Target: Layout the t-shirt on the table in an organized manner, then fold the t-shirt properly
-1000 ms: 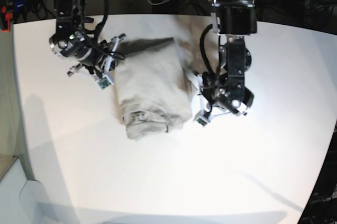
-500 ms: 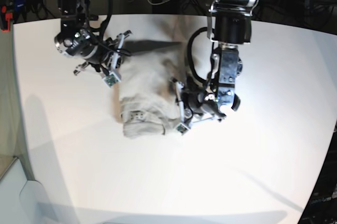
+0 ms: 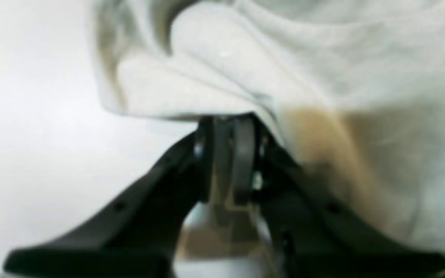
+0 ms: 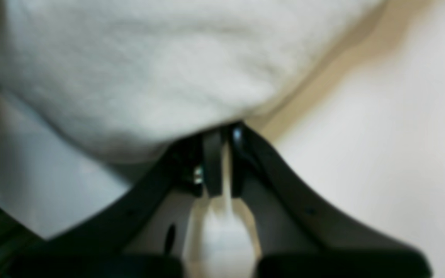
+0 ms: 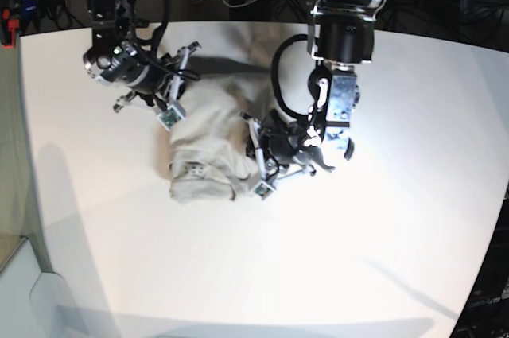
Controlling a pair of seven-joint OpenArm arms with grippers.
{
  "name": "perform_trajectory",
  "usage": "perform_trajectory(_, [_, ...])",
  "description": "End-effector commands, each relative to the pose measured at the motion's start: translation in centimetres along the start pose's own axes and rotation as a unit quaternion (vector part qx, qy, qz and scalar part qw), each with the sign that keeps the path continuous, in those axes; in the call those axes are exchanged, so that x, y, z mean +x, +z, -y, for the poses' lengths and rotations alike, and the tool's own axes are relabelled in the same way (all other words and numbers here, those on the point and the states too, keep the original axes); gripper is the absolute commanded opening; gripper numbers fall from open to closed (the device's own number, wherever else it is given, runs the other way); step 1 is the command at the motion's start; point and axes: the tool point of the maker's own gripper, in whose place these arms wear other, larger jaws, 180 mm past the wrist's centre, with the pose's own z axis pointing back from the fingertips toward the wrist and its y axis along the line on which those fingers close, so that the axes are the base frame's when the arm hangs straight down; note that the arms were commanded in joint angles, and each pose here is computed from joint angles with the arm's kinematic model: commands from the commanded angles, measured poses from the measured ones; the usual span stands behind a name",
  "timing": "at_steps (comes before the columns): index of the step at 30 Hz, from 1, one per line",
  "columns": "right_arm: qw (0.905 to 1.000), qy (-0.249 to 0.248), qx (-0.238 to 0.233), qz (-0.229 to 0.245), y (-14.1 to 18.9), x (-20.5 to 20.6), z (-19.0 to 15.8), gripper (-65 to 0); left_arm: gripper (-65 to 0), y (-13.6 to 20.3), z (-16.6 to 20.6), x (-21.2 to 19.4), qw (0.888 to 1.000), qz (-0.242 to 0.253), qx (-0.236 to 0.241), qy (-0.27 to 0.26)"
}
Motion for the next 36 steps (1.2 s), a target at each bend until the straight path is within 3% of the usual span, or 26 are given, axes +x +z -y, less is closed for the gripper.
perform_trajectory(1, [0.9998,0.012,-0.005,0.016,0.4,1.0,0.6,-62.7,-55.6,0.3,-0.2,0.5,1.0,-0.006,0.006,-0.011])
perform_trajectory(17, [0.999,0.027,-0.023,0.025,0.8,2.3,2.5,-62.8,-55.5,3.6,-4.4,1.9,0.997,0.018,0.066,-0.04])
perform_trajectory(19, [0.9983,0.026,-0.041,0.032,1.3,2.7,4.0,-62.8,-55.5,3.9,-4.8,2.2,0.996,0.021,0.07,-0.041])
perform_trajectory(28, [0.9931,0.007,-0.103,0.055,3.9,3.7,8.3,-62.8,-55.3,11.2,-11.6,3.8,0.979,0.1,0.175,0.02])
perform_trajectory(33, [0.9913,0.003,-0.116,0.061,4.8,3.7,8.8,-62.8,-55.2,15.6,-15.1,0.9,0.968,0.065,0.24,0.042])
perform_trajectory(36, [0.992,0.003,-0.113,0.056,5.0,2.9,8.0,-62.8,-55.2,18.4,-16.5,-2.8,0.959,0.014,0.28,0.052])
